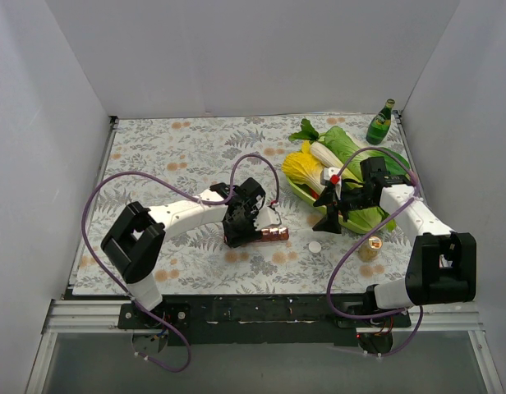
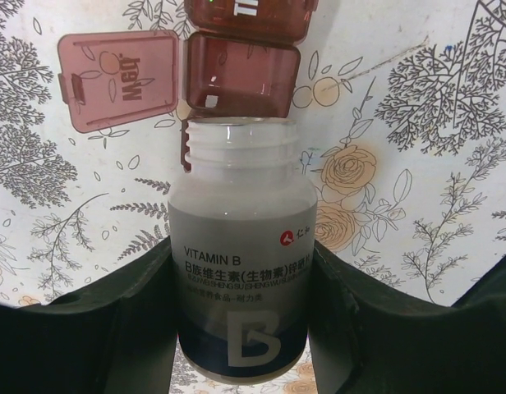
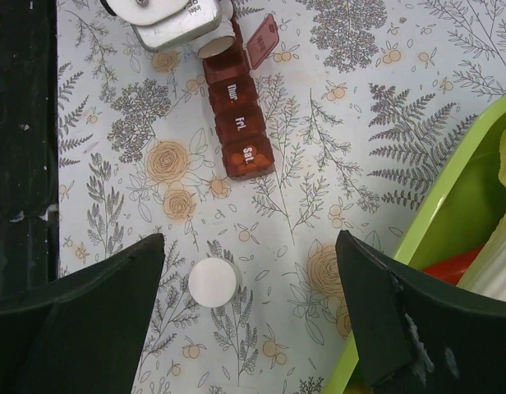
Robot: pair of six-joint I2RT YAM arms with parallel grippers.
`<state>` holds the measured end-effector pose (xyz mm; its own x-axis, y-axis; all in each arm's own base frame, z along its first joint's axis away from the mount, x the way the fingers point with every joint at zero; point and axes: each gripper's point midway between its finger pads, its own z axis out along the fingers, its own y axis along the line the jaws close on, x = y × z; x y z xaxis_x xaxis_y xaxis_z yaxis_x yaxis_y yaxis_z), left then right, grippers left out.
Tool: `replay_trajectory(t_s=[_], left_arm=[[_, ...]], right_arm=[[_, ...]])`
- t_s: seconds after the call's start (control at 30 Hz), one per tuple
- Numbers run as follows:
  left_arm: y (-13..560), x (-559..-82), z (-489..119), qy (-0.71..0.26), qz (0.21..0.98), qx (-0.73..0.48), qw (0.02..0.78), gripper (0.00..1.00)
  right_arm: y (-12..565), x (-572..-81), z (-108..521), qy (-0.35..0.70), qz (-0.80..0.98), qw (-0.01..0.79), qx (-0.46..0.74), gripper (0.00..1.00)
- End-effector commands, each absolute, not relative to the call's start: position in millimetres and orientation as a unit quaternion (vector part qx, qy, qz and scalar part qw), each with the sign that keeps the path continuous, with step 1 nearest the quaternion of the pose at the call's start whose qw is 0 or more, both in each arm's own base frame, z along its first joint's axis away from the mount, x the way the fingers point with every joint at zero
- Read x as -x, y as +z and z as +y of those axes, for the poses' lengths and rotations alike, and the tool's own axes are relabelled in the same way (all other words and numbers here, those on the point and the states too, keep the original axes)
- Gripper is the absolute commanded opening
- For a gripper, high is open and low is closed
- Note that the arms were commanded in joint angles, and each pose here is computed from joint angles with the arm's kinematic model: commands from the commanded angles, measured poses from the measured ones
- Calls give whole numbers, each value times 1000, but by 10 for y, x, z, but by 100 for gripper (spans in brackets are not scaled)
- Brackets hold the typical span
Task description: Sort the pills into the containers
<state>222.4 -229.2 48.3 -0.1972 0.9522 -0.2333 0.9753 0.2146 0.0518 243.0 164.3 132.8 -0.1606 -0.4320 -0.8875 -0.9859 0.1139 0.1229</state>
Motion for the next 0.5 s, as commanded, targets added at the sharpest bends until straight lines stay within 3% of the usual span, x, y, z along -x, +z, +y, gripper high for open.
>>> replay_trajectory(t_s=[0.0, 0.47], left_arm=[[617, -2299, -2353, -46, 765, -630, 126, 0], [642, -2341, -2366, -32, 766, -631, 121, 0]], right_arm=[[1466, -2479, 1666, 395, 642, 371, 543, 92], [1464, -2470, 1666, 399, 641, 368, 542, 92]])
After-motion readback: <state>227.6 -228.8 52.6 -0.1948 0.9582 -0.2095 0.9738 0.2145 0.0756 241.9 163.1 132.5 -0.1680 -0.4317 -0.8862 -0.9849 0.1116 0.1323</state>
